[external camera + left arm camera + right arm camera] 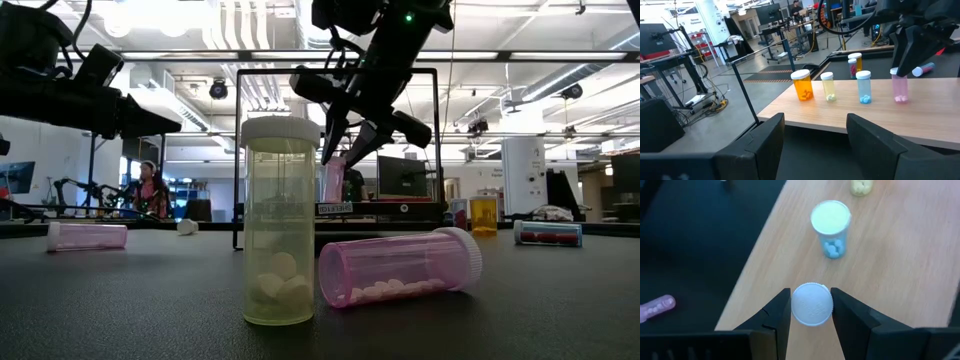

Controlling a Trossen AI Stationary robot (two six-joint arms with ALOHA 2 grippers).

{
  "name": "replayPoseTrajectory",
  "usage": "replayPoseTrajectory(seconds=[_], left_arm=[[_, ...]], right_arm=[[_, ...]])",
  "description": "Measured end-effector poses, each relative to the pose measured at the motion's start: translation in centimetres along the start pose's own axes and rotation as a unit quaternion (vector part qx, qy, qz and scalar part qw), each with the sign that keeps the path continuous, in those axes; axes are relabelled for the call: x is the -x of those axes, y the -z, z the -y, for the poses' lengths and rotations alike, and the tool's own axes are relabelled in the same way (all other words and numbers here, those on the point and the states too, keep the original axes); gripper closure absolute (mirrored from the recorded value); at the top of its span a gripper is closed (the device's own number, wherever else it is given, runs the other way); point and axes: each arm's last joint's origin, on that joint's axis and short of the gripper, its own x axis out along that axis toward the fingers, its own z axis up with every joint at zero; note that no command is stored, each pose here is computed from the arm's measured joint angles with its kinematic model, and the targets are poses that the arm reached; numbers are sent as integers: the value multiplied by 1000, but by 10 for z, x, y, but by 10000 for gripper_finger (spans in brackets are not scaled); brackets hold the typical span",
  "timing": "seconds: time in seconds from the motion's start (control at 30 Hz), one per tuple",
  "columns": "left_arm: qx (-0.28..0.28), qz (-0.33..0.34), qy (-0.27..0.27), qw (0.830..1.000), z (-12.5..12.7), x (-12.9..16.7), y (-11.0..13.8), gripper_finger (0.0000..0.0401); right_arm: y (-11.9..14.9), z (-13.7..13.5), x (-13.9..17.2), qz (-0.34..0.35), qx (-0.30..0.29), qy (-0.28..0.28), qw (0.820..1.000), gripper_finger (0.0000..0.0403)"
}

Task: Pick and place medicine bottles onto shelf by color
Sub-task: Put the bottom center pink medicine bottle on the shelf

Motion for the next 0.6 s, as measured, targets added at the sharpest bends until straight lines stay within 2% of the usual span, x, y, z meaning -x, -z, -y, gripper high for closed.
replayPoseTrajectory(seconds=[0.6], left_arm=[[-1, -2, 1, 1000, 0, 0, 0, 202]], right_arm=[[0, -1, -1, 0, 26, -4, 1000, 282]])
